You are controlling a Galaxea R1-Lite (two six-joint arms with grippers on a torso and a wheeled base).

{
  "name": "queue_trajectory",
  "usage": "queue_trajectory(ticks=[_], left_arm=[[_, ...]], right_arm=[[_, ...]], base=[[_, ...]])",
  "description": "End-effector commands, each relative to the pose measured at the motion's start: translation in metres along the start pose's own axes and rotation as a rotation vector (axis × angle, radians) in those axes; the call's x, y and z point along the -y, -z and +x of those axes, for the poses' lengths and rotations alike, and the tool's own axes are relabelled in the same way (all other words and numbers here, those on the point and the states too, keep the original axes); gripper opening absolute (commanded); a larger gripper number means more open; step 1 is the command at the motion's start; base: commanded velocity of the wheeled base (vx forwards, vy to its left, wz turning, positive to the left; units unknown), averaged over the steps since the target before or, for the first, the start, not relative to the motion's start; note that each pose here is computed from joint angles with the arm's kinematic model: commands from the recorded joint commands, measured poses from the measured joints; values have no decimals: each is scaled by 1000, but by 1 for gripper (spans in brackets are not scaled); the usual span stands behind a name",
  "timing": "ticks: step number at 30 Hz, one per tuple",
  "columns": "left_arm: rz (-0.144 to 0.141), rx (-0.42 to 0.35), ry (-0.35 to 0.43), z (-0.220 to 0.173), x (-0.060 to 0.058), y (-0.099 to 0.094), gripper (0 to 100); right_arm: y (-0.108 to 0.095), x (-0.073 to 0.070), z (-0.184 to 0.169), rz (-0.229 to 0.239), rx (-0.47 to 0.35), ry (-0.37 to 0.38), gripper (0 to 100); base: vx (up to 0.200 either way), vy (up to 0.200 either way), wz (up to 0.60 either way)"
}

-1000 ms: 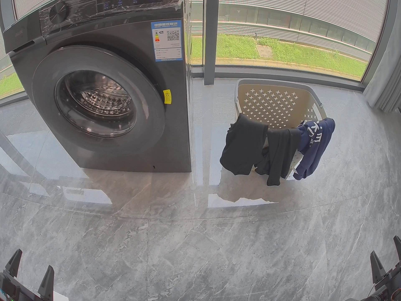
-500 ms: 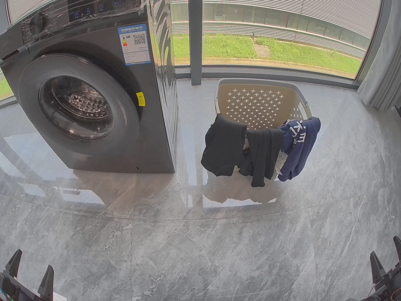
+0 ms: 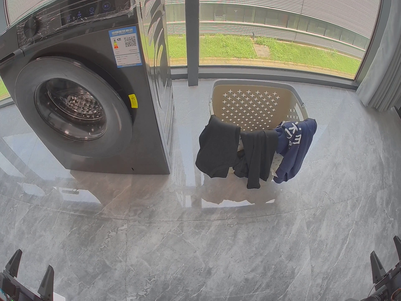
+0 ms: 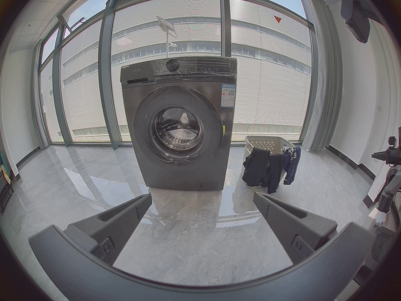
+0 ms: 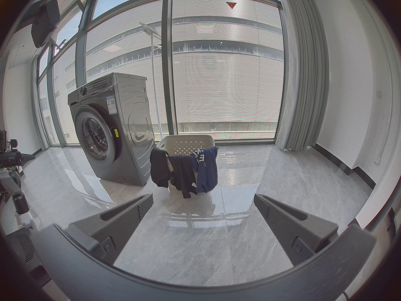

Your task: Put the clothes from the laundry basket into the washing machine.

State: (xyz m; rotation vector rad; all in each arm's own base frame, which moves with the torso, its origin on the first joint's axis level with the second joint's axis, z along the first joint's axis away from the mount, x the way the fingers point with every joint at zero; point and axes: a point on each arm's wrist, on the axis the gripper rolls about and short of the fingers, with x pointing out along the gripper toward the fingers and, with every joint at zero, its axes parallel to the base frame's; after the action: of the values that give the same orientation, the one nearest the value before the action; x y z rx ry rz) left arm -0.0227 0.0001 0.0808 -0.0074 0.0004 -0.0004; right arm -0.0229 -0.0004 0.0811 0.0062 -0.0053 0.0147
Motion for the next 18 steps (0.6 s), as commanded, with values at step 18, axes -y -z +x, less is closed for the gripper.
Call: queue_trajectory(ticks=[18], left_arm=[[-2, -4, 0, 0, 0, 5, 100]], right_arm=[[5, 0, 0, -2, -1, -5, 100]], base=[[100, -11, 0]])
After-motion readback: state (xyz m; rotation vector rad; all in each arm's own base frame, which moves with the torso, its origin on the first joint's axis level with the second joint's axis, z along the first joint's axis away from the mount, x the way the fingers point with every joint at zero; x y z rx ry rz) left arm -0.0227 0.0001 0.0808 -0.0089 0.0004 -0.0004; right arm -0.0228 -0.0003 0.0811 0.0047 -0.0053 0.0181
